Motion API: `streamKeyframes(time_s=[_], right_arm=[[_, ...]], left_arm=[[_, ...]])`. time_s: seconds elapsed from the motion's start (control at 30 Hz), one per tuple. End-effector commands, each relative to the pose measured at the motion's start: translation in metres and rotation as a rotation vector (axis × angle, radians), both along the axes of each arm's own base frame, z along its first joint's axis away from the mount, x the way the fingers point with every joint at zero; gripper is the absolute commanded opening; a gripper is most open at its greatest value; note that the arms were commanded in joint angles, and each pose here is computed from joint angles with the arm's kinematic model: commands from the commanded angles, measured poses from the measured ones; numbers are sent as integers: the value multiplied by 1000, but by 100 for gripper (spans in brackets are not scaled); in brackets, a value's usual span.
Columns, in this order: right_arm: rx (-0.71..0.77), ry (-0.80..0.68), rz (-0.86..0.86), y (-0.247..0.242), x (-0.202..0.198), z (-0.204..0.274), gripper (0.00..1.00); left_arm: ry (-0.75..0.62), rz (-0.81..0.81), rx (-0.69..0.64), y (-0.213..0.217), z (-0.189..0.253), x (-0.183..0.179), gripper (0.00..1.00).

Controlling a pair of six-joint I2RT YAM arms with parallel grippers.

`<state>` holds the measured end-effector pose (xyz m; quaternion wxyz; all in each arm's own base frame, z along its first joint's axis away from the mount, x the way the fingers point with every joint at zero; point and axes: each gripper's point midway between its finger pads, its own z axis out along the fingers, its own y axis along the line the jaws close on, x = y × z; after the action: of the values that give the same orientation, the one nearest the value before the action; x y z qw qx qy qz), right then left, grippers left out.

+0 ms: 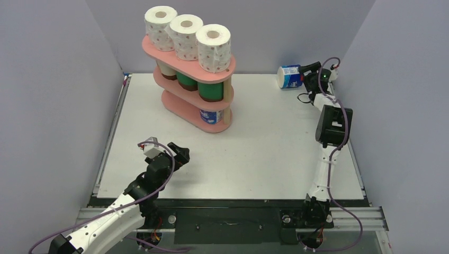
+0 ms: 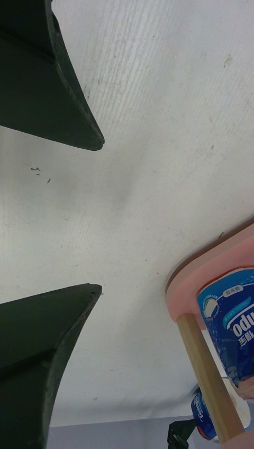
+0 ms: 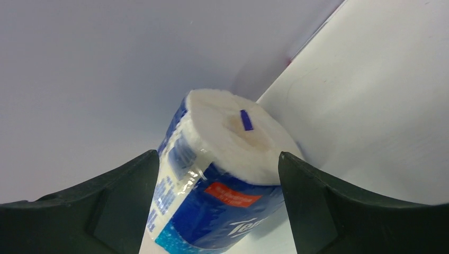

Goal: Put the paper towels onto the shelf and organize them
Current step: Adjust the paper towel at the corner of the board, then pick up the paper towel from the corner of the board.

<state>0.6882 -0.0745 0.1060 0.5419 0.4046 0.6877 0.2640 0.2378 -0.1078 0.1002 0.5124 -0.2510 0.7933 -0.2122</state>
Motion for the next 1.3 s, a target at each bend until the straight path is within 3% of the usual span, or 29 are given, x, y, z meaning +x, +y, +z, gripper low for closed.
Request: streamKeyframes(time_s=[0.0,0.5,0.87,1.27], right_arm=[[-8,-117,66,29,13,50,78],[64,-125,129,103,-36,44,74],[10,-90,51,66,-73,54,76],[-10,-86,38,44,-48,52,78]], left_arm=[[-54,10,-39,-2,15,7,98],[-81,-23,-65,-6,22,3,97],[-95,-37,-80,-7,24,0,97],[-88,-44,-74,-13,25,6,98]])
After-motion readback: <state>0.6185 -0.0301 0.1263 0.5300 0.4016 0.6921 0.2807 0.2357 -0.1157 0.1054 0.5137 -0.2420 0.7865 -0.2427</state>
